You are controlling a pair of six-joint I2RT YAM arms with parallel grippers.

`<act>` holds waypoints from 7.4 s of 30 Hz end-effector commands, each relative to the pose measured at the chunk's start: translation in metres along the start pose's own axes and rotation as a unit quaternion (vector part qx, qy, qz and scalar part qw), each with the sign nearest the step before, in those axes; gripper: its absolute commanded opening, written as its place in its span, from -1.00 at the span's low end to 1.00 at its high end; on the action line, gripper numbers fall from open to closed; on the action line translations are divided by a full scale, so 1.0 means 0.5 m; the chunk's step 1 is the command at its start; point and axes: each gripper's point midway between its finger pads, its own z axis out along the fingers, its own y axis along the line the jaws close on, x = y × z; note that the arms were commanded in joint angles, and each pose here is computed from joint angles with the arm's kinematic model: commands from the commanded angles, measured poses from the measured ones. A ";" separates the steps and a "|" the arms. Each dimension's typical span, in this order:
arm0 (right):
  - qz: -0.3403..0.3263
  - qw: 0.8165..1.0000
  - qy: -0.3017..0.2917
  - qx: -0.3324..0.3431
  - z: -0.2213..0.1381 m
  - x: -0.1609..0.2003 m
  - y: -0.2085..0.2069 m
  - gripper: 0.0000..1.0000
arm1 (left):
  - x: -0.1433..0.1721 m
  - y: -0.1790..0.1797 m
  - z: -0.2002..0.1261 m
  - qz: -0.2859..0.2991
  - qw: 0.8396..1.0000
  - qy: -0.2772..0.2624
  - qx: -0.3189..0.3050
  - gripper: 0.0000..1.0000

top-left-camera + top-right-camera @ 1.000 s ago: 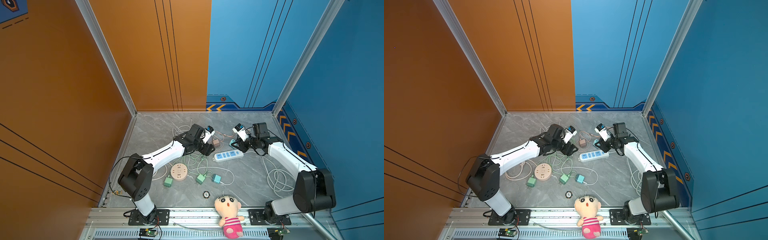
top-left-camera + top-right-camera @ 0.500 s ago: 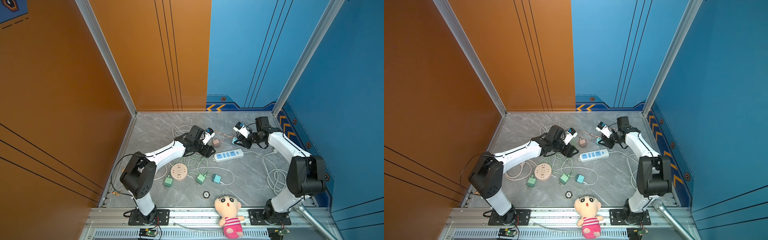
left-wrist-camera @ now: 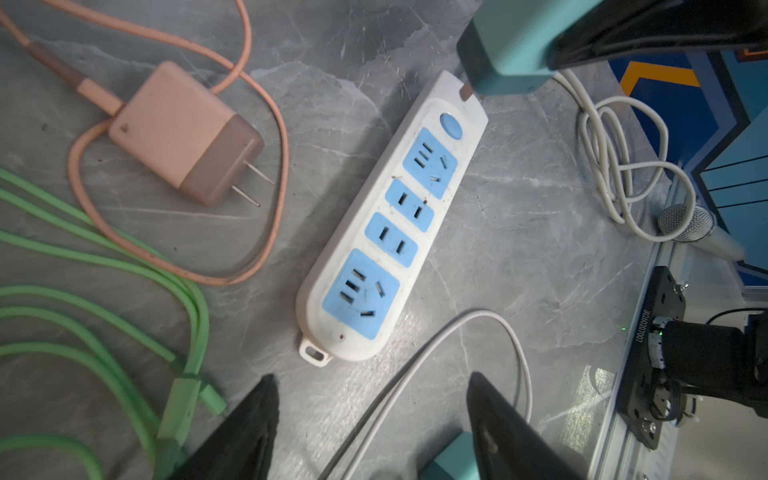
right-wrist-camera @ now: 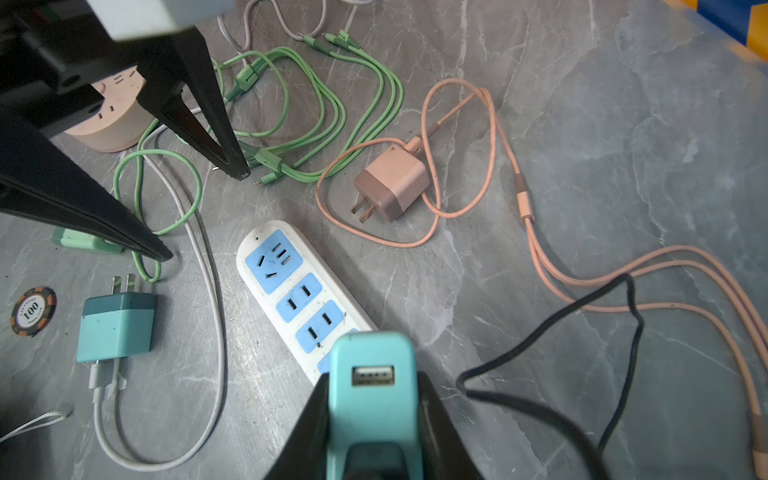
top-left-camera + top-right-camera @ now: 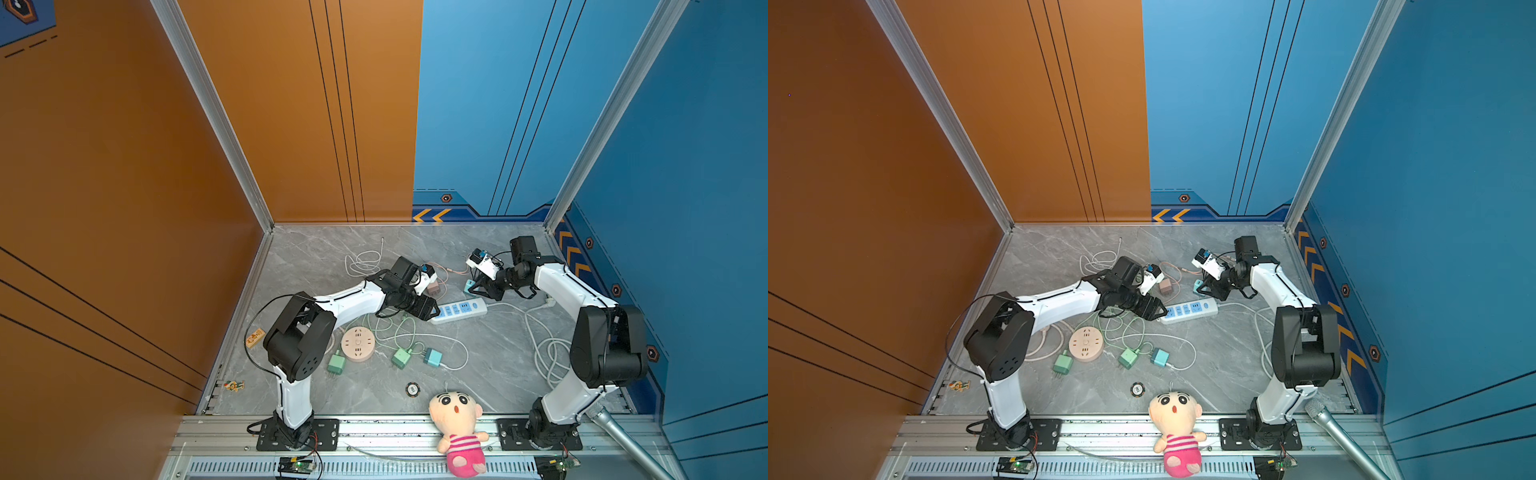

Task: Insert plugs into power strip
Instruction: Pass the plug.

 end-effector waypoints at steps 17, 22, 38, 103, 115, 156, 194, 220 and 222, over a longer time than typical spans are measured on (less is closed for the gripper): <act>0.017 0.972 -0.199 -0.125 -0.125 -0.121 0.128 -1.00 | -0.097 -0.135 -0.049 0.065 0.990 -0.100 0.071 0.11; 0.017 0.961 -0.230 -0.150 -0.155 -0.146 0.169 -1.00 | -0.117 -0.169 -0.097 0.065 0.979 -0.166 0.100 0.09; 0.039 0.961 -0.226 -0.156 -0.165 -0.166 0.192 -1.00 | -0.148 -0.260 -0.176 0.077 0.937 -0.283 0.192 0.07; 0.104 0.925 -0.300 -0.210 -0.255 -0.200 0.155 -0.87 | -0.231 -0.275 -0.174 0.090 0.887 -0.337 0.303 0.09; 0.109 0.927 -0.293 -0.208 -0.248 -0.199 0.156 -0.87 | -0.247 -0.302 -0.179 0.103 0.879 -0.337 0.320 -0.08; 0.213 0.948 -0.230 -0.046 -0.257 -0.109 0.041 0.01 | -0.316 -0.213 -0.176 0.084 0.887 -0.305 0.336 -0.84; 0.177 0.967 -0.166 -0.081 -0.195 -0.142 0.015 0.39 | -0.294 -0.206 -0.094 0.119 0.901 -0.216 0.356 -0.86; 0.105 0.969 -0.113 -0.192 -0.168 -0.133 0.103 -0.29 | -0.277 -0.219 -0.081 0.123 0.900 -0.203 0.365 -0.87; 0.104 0.969 -0.113 -0.193 -0.168 -0.134 0.104 -0.36 | -0.275 -0.221 -0.080 0.125 0.900 -0.202 0.366 -0.87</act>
